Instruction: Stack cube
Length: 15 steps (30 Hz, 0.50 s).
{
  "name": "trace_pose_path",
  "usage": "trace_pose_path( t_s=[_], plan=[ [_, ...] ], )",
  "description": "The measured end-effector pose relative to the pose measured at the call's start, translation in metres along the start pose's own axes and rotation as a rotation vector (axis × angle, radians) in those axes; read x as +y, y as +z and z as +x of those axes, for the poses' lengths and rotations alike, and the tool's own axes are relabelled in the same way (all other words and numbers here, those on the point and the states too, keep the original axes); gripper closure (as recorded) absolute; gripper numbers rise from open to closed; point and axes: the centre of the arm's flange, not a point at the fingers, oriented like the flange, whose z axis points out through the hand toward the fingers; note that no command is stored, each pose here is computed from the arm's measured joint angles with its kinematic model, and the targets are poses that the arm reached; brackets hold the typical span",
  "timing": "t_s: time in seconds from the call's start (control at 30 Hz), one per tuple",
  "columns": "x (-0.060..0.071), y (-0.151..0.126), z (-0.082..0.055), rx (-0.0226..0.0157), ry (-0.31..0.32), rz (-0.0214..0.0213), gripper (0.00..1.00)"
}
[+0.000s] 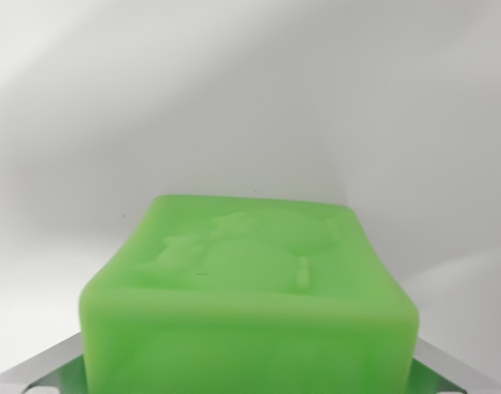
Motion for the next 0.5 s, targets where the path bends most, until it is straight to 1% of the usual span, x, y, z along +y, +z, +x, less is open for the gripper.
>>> trace_pose_path(
  t_s=[0.3,0.5],
  plan=[
    [-0.0001,-0.0003,0.0,0.0,0.0,0.0004,1.0],
    [-0.0005,-0.0032,0.0,-0.0001,0.0,0.0026,1.0]
  ],
)
